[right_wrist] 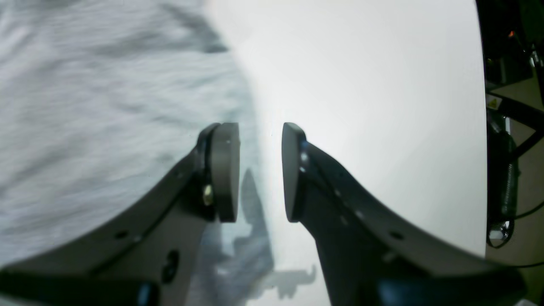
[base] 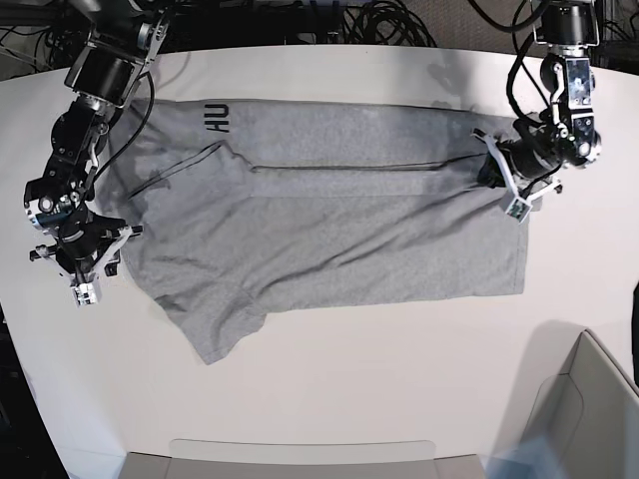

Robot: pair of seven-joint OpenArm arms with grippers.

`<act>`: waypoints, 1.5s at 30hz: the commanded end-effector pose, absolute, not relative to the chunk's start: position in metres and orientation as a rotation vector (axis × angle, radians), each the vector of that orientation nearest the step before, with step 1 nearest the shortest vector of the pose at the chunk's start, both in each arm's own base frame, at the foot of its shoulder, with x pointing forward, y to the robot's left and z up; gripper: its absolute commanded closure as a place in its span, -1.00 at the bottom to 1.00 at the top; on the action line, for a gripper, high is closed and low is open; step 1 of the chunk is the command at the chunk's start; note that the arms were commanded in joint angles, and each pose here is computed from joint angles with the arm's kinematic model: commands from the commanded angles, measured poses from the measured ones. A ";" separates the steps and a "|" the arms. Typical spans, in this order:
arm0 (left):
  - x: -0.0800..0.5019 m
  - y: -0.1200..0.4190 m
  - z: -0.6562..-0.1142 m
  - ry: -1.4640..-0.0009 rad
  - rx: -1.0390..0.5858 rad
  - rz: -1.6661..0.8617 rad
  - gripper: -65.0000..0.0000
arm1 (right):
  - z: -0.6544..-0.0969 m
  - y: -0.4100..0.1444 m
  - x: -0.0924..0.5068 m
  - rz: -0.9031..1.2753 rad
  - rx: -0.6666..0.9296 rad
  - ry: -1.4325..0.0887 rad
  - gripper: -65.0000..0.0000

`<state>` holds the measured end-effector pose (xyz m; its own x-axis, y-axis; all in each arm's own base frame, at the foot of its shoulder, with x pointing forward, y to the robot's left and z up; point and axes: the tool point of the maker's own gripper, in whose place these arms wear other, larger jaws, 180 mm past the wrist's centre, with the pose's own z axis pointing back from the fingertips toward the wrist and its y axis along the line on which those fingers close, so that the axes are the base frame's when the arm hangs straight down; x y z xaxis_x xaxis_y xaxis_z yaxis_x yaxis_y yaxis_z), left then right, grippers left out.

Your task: Fold the T-shirt properly

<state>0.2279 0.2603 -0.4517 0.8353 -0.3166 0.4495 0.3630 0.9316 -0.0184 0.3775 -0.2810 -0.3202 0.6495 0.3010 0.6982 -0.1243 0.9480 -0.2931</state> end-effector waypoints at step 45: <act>0.268 0.235 -0.372 -0.533 0.083 -0.373 0.91 | -0.386 -0.141 0.515 0.323 0.199 -0.895 0.20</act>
<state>0.2596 0.2329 -0.3823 0.8157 -0.3651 0.4486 0.3310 0.9307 0.1556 0.4961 -0.1446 -0.4113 0.6349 0.2048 0.7450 -0.3549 0.9338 0.0457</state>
